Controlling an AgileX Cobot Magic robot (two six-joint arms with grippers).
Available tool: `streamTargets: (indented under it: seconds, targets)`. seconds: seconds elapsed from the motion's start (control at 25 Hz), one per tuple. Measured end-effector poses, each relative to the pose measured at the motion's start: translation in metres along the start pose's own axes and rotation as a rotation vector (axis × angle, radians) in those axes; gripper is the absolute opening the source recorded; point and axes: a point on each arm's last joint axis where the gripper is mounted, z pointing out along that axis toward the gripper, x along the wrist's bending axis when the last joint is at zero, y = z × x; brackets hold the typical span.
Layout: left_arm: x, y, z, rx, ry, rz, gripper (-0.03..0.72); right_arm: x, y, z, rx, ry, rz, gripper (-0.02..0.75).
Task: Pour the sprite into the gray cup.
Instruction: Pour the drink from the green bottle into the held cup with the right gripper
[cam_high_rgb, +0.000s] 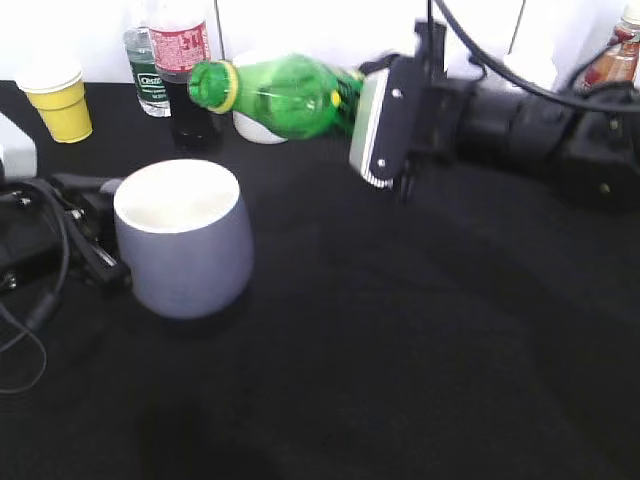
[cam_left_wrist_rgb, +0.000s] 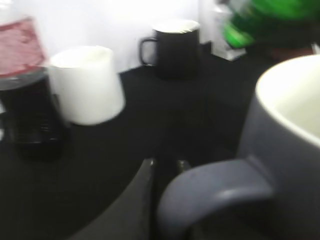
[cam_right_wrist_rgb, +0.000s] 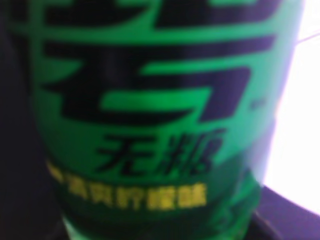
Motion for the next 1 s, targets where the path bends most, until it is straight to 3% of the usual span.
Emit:
streamTargets:
  seconds: [0.28, 0.6, 1.0]
  targets:
    - [-0.003, -0.002, 0.0, 0.025, -0.028, 0.021, 0.076, -0.008, 0.0, 0.002, 0.012, -0.048, -0.239, 0.414]
    - [-0.003, -0.002, 0.0, 0.025, -0.038, 0.028, 0.076, -0.018, 0.007, 0.0, -0.038, -0.176, -0.392, 0.414]
    - [-0.004, 0.0, 0.0, -0.004, -0.046, 0.028, 0.076, -0.026, 0.006, -0.001, -0.004, -0.258, -0.437, 0.414]
